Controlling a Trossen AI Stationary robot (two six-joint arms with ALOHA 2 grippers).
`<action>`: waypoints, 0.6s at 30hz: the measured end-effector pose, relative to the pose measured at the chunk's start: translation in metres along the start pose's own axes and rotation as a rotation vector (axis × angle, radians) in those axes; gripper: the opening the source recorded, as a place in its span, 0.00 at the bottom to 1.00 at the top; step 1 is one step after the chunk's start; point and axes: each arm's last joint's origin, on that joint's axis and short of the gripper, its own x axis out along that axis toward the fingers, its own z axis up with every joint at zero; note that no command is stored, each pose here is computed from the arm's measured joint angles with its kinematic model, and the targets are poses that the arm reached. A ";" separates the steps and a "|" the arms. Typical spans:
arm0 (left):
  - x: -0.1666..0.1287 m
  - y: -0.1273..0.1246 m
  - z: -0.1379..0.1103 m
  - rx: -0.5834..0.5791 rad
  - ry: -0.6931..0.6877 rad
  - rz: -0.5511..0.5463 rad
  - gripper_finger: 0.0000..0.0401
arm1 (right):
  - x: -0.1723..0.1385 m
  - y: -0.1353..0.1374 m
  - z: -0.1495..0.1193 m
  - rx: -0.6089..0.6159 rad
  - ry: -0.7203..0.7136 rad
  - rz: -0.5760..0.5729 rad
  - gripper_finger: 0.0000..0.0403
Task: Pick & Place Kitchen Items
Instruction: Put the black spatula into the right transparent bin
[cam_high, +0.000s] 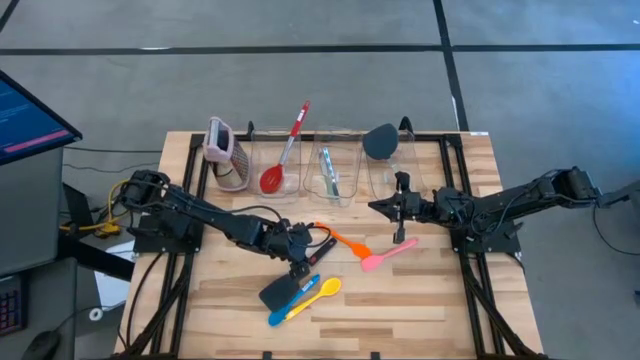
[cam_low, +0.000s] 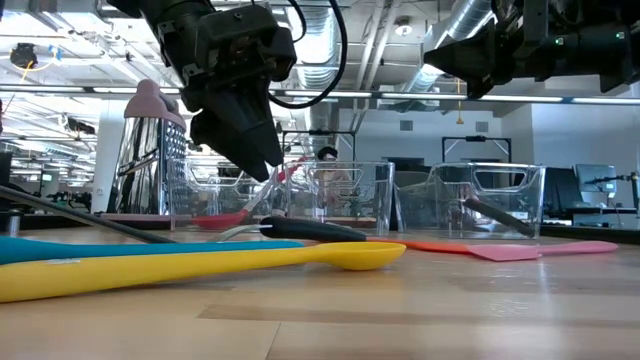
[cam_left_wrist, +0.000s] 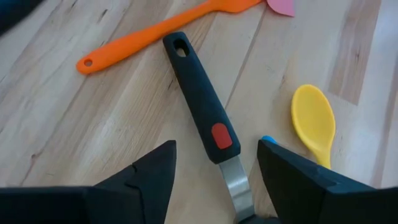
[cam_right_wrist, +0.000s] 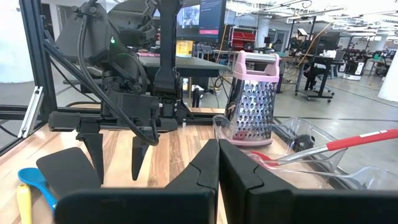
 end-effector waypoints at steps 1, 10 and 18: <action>0.000 0.000 0.000 0.000 0.000 0.000 0.53 | 0.000 0.000 0.000 0.000 0.000 0.000 0.00; 0.017 -0.002 -0.011 -0.040 0.012 0.000 0.53 | 0.000 0.000 0.000 0.000 0.000 0.000 0.00; 0.034 -0.003 -0.023 -0.020 0.060 0.021 0.53 | 0.000 0.000 0.000 0.000 0.000 -0.001 0.00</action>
